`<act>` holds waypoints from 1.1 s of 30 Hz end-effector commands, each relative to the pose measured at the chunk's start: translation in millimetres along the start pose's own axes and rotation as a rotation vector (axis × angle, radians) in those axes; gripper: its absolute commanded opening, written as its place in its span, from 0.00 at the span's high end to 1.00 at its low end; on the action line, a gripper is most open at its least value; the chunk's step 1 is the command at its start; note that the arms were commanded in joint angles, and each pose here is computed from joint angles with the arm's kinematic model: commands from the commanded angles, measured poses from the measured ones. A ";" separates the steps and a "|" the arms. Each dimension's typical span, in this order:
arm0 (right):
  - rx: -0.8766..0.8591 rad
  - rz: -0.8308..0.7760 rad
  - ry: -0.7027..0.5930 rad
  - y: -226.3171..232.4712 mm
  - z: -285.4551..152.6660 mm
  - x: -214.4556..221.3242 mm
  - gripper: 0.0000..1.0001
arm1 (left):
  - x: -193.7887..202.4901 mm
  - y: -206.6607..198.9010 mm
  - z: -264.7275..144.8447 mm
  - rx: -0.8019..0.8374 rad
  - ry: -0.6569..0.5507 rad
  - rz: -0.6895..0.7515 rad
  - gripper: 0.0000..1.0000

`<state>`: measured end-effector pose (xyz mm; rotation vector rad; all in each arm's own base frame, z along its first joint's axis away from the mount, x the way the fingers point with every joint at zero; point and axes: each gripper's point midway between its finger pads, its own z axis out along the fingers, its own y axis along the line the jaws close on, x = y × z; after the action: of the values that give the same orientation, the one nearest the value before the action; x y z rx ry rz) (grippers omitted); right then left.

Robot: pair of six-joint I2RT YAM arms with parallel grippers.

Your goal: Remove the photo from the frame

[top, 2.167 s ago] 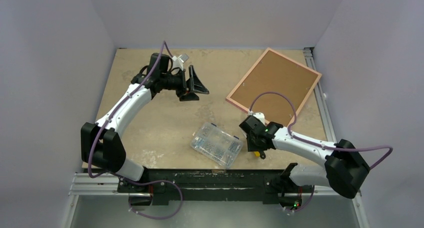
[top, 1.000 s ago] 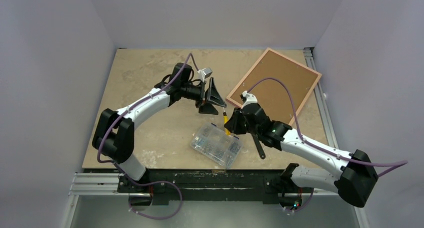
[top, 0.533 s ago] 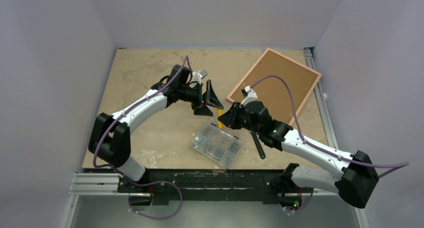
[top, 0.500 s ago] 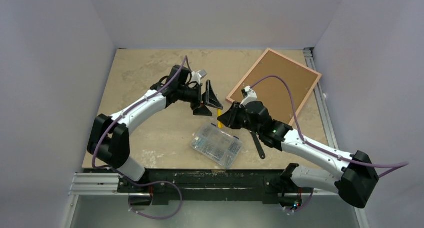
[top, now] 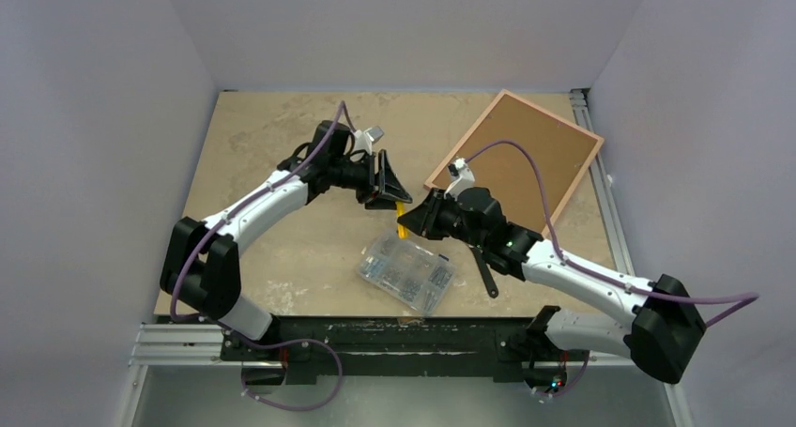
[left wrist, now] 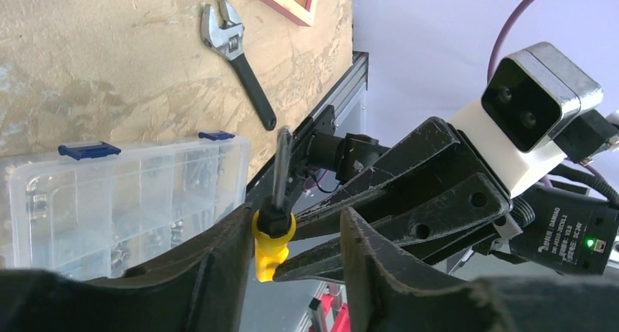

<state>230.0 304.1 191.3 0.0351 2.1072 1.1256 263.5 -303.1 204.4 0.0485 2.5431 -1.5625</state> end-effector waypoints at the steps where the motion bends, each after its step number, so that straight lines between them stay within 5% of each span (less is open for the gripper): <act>1: -0.081 -0.009 -0.016 19.5 -0.2 -5.5 1.00 | -1.8 -25.1 -12.3 0.090 -0.029 0.062 0.63; 3: -0.088 -0.026 -0.013 22.0 -2.4 -5.8 0.99 | -1.3 -29.1 -12.8 0.106 -0.017 0.056 0.79; 6: -0.055 -0.059 -0.023 18.6 -7.8 -8.1 0.84 | -0.2 -38.6 -13.0 0.163 0.007 0.027 1.00; 11: 0.016 -0.068 -0.055 9.1 -18.3 -10.2 0.43 | -4.6 -42.1 -22.3 0.117 -0.043 -0.056 1.00; 14: 0.041 -0.088 -0.095 14.1 -18.9 -10.9 0.34 | -3.0 -40.2 -25.0 0.088 -0.051 -0.198 1.00; 20: 0.154 -0.111 -0.245 28.6 -20.2 -13.8 0.32 | 7.7 -19.6 -20.5 0.118 -0.090 -0.515 1.00; 25: 0.137 -0.128 -0.285 45.0 -14.7 -20.9 0.42 | 3.4 -16.4 -19.9 0.158 -0.119 -0.569 1.00; 33: 0.205 -0.176 -0.249 36.5 -15.0 -18.4 0.45 | -0.2 -12.2 -17.6 0.155 -0.128 -0.608 1.00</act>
<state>219.3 318.0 225.5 0.0538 1.9817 0.7960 252.4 -292.0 205.9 -0.8196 2.5225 -1.8067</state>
